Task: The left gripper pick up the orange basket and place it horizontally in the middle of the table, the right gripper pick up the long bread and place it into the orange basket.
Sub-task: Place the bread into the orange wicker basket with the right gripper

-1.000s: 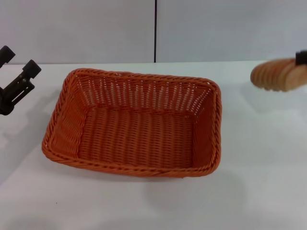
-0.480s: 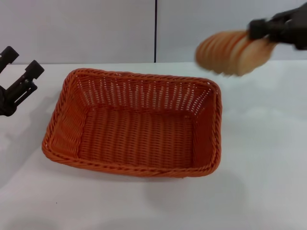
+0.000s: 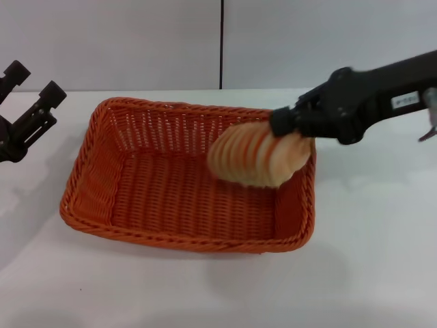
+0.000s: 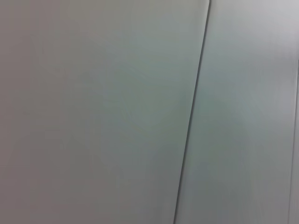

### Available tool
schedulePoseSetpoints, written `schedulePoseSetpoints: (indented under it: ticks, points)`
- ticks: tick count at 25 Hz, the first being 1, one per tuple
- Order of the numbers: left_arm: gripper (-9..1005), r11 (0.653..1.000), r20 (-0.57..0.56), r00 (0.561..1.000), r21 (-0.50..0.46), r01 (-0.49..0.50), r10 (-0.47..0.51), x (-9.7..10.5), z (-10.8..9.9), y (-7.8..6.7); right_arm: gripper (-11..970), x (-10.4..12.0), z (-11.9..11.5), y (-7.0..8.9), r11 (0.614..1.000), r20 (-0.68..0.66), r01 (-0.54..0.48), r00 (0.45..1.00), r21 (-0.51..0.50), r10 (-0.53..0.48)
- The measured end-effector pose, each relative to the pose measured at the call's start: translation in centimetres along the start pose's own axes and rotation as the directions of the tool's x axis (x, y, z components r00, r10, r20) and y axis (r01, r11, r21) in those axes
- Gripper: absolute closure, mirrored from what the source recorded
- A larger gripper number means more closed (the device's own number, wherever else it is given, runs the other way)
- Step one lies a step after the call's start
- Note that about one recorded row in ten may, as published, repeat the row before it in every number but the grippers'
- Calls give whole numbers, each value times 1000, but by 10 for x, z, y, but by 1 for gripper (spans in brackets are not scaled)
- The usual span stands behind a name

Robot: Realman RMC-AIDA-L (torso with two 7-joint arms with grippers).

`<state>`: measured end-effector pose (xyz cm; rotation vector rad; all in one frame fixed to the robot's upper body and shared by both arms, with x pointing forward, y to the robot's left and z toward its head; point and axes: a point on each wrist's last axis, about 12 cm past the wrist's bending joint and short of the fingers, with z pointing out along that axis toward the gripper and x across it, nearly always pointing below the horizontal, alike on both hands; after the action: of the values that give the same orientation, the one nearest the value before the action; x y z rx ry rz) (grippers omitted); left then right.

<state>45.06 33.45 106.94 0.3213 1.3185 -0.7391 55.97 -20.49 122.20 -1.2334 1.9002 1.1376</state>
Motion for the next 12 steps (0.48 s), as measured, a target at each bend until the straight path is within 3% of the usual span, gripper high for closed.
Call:
schedulePoseSetpoints:
  ticks: [5,12]
  points:
    - [181,1000,6,1000,9,0,0,-1,1,-1,951,11,10,-8,997,16,64,998,-34,-63]
    - [181,1000,4,1000,14,2,-2,0,1,-1,841,24,9,-12,994,115,94,989,-49,-87]
